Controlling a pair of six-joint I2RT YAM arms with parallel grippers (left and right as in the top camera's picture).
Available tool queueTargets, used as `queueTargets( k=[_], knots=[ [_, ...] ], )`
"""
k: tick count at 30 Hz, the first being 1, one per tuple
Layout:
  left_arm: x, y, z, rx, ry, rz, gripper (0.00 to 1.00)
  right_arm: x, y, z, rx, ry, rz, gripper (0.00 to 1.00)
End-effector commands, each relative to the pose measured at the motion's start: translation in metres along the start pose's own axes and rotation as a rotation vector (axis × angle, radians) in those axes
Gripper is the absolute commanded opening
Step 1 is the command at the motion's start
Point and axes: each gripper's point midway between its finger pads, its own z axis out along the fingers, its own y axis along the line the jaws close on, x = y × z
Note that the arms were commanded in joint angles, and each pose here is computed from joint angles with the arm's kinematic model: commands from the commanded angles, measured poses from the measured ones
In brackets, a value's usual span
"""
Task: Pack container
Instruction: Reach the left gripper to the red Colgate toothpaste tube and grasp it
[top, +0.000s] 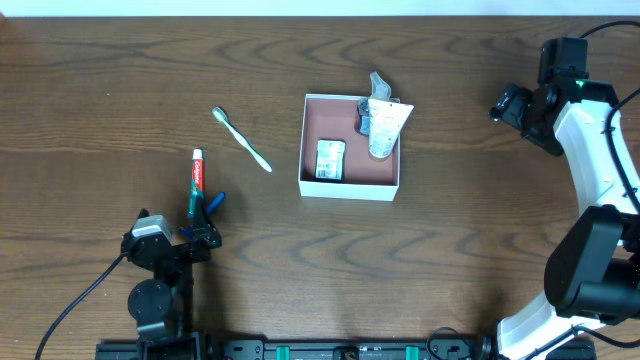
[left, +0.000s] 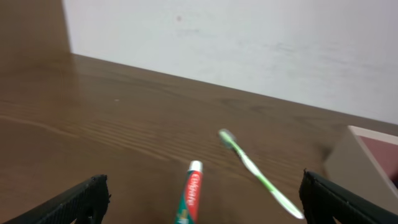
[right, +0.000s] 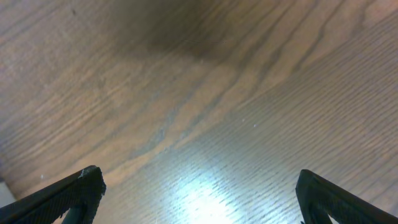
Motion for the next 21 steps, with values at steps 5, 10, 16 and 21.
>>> queueTargets(
  k=[5,10,16,21],
  knots=[
    [-0.028,-0.019,-0.002,0.068,0.069,-0.061,0.98,0.001,0.002,-0.001,-0.015,0.015,0.016,0.99],
    [-0.055,-0.025,0.014,0.043,0.221,-0.077,0.98,0.001,0.002,-0.001,-0.015,0.015,0.016,0.99],
    [-0.089,-0.043,0.058,0.094,0.376,-0.105,0.98,0.001,0.002,-0.001,-0.015,0.015,0.016,0.99],
    [-0.081,-0.064,0.092,0.219,0.474,-0.146,0.98,0.001,0.002,-0.001,-0.015,0.015,0.016,0.99]
  ],
)
